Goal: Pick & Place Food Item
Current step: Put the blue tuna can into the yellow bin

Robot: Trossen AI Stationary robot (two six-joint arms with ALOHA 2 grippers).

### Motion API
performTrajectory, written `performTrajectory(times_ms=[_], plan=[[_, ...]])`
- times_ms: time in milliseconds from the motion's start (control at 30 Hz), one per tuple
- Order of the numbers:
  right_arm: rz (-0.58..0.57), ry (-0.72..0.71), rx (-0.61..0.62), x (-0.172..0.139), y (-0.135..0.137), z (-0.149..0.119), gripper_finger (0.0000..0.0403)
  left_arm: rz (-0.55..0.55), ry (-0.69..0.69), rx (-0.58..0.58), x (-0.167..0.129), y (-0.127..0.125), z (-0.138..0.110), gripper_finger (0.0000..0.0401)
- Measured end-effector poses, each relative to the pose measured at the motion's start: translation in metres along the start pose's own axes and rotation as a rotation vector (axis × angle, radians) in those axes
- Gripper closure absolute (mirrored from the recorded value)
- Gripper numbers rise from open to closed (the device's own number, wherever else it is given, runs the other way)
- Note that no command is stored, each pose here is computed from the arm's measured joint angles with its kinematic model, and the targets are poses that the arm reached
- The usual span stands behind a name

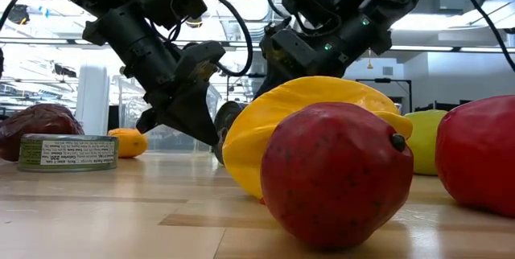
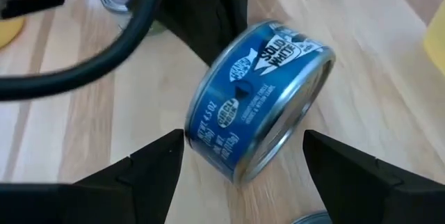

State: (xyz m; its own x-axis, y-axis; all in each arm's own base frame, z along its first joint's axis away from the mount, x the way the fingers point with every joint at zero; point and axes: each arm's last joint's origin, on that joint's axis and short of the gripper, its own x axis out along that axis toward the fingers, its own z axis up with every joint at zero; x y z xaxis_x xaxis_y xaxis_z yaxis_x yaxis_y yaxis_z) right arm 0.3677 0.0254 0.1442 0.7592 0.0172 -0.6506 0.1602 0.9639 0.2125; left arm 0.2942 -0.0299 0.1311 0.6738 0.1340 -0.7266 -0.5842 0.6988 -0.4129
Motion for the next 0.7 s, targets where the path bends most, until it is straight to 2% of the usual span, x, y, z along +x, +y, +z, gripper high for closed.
performTrajectory(times_ms=[500,700], plan=[[-0.005,-0.037,0.053,0.0012,0.0002,0.0026,0.0114,-0.078,-0.06,-0.03,-0.0005,-0.0075,0.0062,0.0401],[-0.055,-0.044,0.086,0.0012,-0.0014,0.002,0.0118,-0.1,-0.077,-0.047,-0.0008,-0.0095,0.008,0.0401]])
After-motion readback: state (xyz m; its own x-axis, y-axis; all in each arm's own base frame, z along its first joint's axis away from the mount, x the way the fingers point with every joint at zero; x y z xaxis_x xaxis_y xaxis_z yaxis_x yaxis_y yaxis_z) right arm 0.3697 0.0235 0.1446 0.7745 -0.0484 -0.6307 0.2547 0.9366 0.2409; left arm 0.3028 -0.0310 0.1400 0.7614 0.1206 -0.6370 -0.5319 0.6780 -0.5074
